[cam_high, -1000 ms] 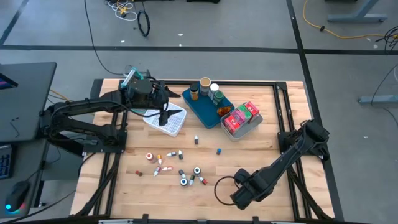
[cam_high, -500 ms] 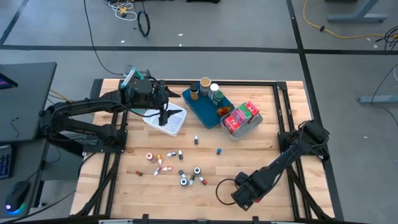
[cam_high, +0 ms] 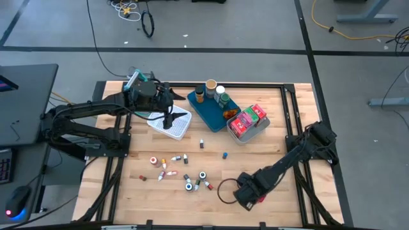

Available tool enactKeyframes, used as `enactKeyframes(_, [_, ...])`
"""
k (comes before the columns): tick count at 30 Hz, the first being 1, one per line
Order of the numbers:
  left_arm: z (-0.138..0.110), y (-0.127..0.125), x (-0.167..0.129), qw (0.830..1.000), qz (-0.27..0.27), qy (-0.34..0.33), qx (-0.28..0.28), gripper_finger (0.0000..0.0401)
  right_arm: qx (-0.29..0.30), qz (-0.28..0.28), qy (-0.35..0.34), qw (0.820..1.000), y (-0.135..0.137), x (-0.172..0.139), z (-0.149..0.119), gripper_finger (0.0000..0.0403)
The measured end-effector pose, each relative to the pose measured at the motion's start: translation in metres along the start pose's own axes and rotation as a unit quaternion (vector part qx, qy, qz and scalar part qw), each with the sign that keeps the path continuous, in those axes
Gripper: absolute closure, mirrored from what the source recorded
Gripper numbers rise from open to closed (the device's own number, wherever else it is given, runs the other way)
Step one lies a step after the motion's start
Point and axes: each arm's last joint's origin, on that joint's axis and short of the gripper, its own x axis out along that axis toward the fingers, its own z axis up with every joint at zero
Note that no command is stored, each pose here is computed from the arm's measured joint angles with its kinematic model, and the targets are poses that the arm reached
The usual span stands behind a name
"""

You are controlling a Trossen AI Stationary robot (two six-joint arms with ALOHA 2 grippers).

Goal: Pick & Place Kitchen Items
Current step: Put the red seasoning can into the blue bin

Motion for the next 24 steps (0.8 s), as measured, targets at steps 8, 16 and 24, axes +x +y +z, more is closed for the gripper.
enactKeyframes(8, [0.005,0.001,0.000,0.999,0.006,-0.026,0.025,0.0096,-0.063,-0.031,-0.027,0.997,-0.014,-0.053,0.039,0.0203])
enactKeyframes(16, [0.005,0.001,0.000,1.000,0.008,-0.025,0.010,0.0096,-0.192,-0.097,-0.219,0.952,-0.033,-0.125,0.107,0.0197])
enactKeyframes(24, [0.003,0.003,0.000,0.999,0.036,-0.010,0.003,0.0096,-0.193,-0.140,-0.340,0.910,-0.093,-0.152,0.202,0.0201])
